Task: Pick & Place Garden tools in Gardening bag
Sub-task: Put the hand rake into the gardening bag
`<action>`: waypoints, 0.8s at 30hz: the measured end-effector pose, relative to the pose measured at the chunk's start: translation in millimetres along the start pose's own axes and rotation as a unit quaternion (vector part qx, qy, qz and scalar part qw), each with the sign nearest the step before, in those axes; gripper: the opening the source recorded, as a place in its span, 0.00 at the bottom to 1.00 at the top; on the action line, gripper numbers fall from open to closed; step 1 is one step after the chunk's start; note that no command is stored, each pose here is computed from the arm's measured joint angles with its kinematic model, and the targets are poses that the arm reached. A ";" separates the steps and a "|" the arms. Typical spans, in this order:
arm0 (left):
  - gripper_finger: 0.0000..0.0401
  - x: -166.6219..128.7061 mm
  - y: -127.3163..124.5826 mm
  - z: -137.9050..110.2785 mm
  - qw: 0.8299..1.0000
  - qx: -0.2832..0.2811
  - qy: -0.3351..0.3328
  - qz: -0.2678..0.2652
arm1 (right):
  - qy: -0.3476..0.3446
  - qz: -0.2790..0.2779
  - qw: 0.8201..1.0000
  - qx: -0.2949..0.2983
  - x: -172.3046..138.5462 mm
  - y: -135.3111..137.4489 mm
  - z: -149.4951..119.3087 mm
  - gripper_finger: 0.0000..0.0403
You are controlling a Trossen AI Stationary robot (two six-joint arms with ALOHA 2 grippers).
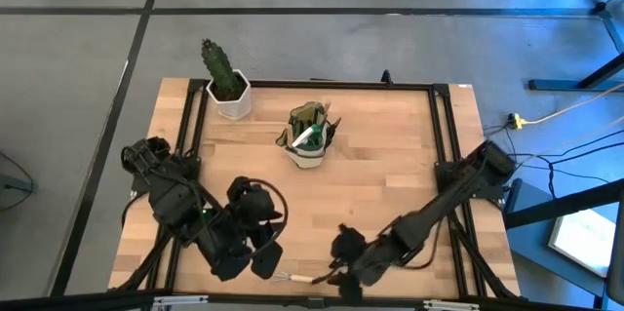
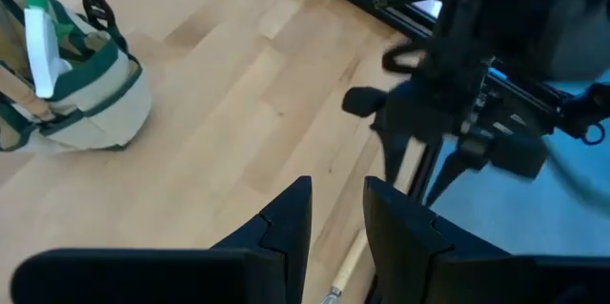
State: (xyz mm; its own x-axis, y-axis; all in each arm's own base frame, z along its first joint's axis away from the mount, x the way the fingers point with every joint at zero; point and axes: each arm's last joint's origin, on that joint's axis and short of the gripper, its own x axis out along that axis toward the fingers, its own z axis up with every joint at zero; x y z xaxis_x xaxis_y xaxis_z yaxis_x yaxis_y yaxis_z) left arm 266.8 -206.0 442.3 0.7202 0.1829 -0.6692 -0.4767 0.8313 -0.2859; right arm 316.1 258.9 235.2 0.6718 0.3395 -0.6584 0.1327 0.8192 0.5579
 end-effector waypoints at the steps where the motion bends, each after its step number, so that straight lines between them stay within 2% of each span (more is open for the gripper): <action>1: 0.23 -1.2 -0.7 -1.6 1.000 -0.001 -0.001 -0.001 | 0.006 -0.019 1.000 -0.008 5.2 3.0 2.7 0.52; 4: 0.23 -3.9 -1.7 -3.9 1.000 -0.004 -0.011 0.000 | 0.023 -0.092 0.995 -0.045 16.0 8.0 8.6 0.52; 6: 0.23 -5.7 -2.5 -5.5 1.000 -0.008 -0.017 0.000 | 0.028 -0.114 0.990 -0.072 24.0 11.8 13.6 0.52; 9: 0.23 -6.4 -2.7 -6.0 1.000 -0.011 -0.021 0.000 | 0.032 -0.100 0.988 -0.117 36.0 18.7 22.6 0.52; 12: 0.23 -6.5 -2.8 -6.2 1.000 -0.015 -0.021 0.000 | 0.041 -0.091 0.986 -0.131 48.9 20.1 26.2 0.52; 20: 0.23 -7.0 -3.2 -7.0 1.000 -0.015 -0.022 0.000 | 0.068 -0.115 0.982 -0.133 78.3 2.9 19.4 0.52; 24: 0.23 -7.0 -3.2 -7.0 1.000 -0.015 -0.022 0.000 | 0.077 -0.091 0.985 -0.126 90.6 0.3 17.2 0.52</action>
State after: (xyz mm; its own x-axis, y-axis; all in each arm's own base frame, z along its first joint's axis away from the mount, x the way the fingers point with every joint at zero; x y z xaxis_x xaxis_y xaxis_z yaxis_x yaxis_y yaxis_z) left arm 259.8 -213.6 443.0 0.7411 0.2060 -0.6390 -0.4909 0.8156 -0.3063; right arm 389.5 282.0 184.3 0.5319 0.2270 -0.8158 0.0425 0.9550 0.2934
